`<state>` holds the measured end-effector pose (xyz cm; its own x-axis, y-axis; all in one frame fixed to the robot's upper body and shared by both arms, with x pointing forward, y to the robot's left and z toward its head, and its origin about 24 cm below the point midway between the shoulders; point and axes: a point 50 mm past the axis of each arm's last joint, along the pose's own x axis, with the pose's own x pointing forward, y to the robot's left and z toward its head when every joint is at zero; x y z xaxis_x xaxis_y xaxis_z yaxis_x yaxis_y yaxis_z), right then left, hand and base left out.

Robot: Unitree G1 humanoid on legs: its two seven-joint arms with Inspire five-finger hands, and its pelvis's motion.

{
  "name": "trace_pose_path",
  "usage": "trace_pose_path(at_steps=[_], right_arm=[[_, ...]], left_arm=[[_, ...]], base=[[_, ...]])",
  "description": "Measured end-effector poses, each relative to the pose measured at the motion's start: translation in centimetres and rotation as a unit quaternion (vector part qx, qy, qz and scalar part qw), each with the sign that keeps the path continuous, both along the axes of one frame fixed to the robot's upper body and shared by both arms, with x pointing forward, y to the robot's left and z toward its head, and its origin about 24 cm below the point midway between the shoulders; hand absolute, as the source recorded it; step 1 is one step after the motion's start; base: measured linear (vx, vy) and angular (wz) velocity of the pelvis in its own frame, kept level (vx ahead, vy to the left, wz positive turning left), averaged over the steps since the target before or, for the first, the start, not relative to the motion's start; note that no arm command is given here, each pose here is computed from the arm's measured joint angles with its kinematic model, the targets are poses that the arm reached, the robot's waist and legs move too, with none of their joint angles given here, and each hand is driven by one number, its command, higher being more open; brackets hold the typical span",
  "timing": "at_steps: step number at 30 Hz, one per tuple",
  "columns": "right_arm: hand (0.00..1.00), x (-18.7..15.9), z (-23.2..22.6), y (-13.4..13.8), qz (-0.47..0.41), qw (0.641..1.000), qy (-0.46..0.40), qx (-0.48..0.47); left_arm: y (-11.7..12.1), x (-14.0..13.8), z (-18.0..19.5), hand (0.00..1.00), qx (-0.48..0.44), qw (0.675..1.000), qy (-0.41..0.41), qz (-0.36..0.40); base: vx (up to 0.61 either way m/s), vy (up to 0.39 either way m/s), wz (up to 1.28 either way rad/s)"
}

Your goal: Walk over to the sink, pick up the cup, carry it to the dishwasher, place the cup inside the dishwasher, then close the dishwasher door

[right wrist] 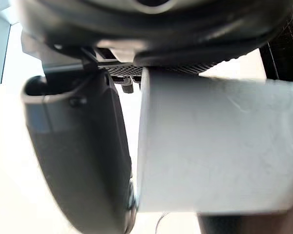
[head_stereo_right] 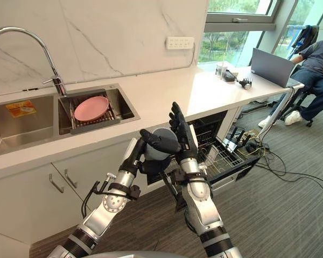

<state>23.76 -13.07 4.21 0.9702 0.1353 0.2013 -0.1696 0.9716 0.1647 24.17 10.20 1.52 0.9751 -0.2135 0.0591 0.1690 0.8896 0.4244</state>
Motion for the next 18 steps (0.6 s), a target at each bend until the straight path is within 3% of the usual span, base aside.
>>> trace_pose_path(at_steps=[3,4,7,11,14,18], right_arm=[[1.00,-0.9,1.4,-6.7,-0.016,0.998,-0.046,-0.027],[1.00,-1.0,4.1,-10.0,-0.048,0.994,-0.092,-0.017],[1.00,-0.2,9.9,-12.8,-0.070,0.979,-0.191,0.001],[1.00,1.0,12.9,-10.9,-0.011,0.974,-0.226,-0.015],[1.00,1.5,12.1,-9.4,0.038,0.981,-0.192,-0.018],[1.00,2.0,11.0,-8.9,0.062,0.988,-0.142,-0.018]], left_arm=[[3.6,0.0,-0.1,0.00,0.012,0.999,-0.008,0.050],[5.2,0.2,0.3,0.00,0.020,0.997,-0.019,0.068],[6.6,0.4,0.6,0.00,0.022,0.995,-0.030,0.096],[5.7,0.1,-0.3,0.00,0.036,0.996,-0.019,0.080],[4.7,-0.1,-1.1,0.00,0.037,0.997,-0.005,0.066],[5.1,-0.1,-1.2,0.00,0.038,0.996,-0.005,0.077]], base=[[0.01,0.007,-0.17],[0.01,0.014,-0.09],[0.00,-0.001,-0.10],[-0.03,-0.014,-0.10],[-0.01,-0.005,-0.01],[0.00,0.000,0.00]])
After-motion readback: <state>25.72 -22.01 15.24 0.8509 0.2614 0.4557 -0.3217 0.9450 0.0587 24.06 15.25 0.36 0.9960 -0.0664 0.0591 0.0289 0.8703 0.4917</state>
